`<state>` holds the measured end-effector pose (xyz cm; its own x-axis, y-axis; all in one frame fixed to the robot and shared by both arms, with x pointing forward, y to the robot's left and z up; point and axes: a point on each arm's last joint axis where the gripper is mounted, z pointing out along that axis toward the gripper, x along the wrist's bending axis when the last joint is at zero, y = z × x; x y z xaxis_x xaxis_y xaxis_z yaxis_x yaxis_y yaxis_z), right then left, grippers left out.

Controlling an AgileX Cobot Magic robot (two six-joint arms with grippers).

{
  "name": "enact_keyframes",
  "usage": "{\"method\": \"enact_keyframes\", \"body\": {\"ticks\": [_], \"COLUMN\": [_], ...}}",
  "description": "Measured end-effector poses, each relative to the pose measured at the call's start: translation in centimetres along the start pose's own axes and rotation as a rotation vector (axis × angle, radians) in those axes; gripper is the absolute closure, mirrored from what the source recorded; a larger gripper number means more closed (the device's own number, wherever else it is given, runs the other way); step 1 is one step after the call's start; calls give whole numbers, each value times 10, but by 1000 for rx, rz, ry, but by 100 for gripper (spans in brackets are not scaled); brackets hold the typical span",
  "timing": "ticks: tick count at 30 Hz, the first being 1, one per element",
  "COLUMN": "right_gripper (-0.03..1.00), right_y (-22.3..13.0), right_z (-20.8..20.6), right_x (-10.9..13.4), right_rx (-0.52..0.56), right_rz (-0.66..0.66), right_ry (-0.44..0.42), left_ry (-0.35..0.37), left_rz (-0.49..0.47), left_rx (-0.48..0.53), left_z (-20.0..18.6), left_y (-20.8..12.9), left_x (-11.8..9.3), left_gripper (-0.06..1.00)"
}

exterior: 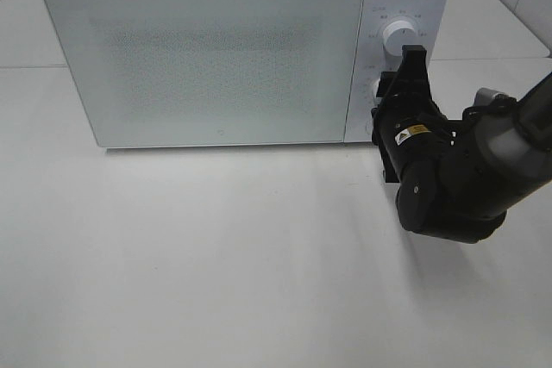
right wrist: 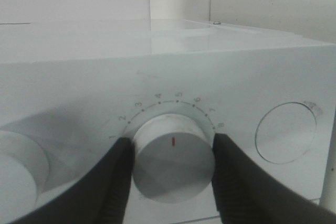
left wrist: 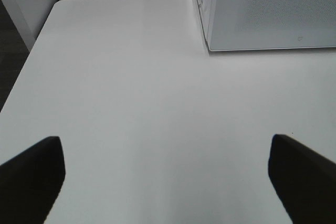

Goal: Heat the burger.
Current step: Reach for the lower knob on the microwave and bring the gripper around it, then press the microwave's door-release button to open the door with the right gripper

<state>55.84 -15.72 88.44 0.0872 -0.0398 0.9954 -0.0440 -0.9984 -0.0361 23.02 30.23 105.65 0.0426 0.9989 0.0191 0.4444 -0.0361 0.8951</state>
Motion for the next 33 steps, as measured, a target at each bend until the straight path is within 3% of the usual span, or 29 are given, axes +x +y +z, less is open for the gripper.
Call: {"method": "enact_keyframes", "body": {"ticks": [20, 24, 33], "right_gripper": [53, 43, 33], "right_y": [0, -7, -11], "right_z": [0, 0, -2], "right_x": [0, -1, -2], "right_rx": [0, 55, 79], "right_rz": [-31, -109, -127], "right_ry": [0, -13, -18], "left_ry": [0, 0, 0], "left_rz": [0, 0, 0], "left_rx": [0, 0, 0], "left_z": [0, 0, 0], "left_y": [0, 0, 0], "left_x": [0, 0, 0], "left_gripper": [-3, -3, -3]}}
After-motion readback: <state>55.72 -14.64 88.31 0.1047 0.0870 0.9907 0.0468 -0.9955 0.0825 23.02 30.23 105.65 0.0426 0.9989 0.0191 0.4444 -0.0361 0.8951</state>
